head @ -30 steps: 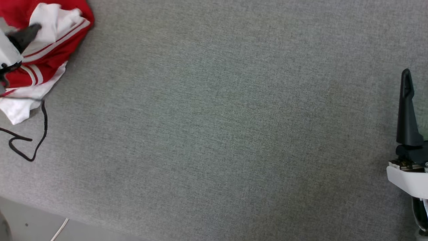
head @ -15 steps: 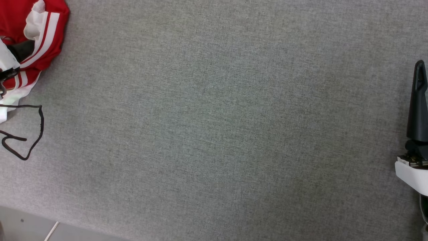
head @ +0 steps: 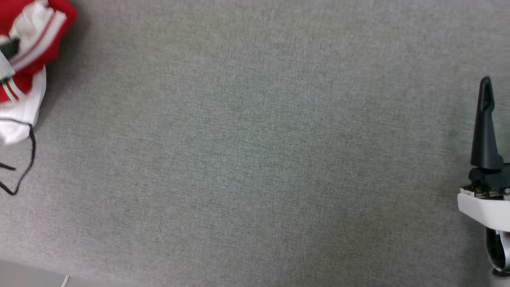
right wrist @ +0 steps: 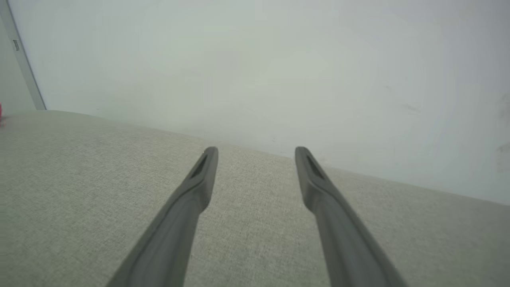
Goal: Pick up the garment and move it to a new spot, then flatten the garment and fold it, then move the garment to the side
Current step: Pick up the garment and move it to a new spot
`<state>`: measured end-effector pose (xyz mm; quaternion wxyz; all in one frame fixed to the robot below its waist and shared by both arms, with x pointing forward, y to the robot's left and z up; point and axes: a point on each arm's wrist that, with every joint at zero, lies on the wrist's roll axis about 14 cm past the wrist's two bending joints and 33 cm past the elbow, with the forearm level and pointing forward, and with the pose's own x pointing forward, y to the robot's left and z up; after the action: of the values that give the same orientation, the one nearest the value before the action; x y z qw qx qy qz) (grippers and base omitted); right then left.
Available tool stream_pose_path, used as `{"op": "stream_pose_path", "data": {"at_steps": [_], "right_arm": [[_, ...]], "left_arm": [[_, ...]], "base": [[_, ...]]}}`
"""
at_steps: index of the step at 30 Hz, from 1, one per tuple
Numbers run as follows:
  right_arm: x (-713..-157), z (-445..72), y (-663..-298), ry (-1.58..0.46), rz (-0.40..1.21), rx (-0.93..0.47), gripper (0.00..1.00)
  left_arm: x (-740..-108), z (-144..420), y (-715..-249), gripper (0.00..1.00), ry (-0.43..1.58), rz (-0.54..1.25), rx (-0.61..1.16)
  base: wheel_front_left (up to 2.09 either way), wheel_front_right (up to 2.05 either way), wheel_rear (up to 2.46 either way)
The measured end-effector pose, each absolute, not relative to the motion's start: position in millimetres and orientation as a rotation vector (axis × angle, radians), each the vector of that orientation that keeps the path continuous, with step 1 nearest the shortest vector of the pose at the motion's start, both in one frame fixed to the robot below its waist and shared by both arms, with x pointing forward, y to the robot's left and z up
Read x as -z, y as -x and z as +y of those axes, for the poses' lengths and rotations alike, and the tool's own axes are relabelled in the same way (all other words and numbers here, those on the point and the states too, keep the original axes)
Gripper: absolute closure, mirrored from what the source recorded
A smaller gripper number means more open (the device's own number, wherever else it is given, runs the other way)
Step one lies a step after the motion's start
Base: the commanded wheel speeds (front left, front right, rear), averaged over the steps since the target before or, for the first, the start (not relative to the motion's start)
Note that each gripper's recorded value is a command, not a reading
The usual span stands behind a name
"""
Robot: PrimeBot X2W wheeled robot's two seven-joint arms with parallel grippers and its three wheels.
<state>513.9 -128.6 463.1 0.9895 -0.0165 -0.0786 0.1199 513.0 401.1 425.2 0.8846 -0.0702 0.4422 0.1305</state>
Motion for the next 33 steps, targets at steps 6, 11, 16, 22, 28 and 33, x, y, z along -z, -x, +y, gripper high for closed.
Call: {"op": "stream_pose_path", "data": {"at_steps": [6, 11, 16, 22, 28, 33], "right_arm": [[-491, -134, -502, 0.027, -0.197, -0.212, 0.00], [-506, -144, -493, 0.026, -0.218, -0.178, 0.00], [-517, -159, -484, 0.029, -0.230, -0.132, 0.00], [-527, -182, -471, 0.045, -0.237, -0.067, 0.00], [-532, -213, -456, 0.061, -0.231, 0.017, 0.00], [-534, -234, -446, 0.056, -0.223, 0.076, 0.00]], "left_arm": [[-496, 372, -539, 1.00, -0.008, 0.761, -0.129], [-539, 321, -559, 1.00, -0.107, 0.648, 0.031], [-558, 253, -573, 1.00, -0.205, 0.576, 0.213], [-560, 153, -580, 1.00, -0.283, 0.521, 0.460], [-536, 53, -563, 1.00, -0.352, 0.519, 0.725], [-504, -17, -527, 1.00, -0.418, 0.550, 0.949]], "base": [[0.00, 0.00, 0.00], [0.00, 0.00, 0.00], [0.00, 0.00, 0.00], [0.00, 0.00, 0.00], [0.00, 0.00, 0.00], [0.00, 0.00, 0.00]]}}
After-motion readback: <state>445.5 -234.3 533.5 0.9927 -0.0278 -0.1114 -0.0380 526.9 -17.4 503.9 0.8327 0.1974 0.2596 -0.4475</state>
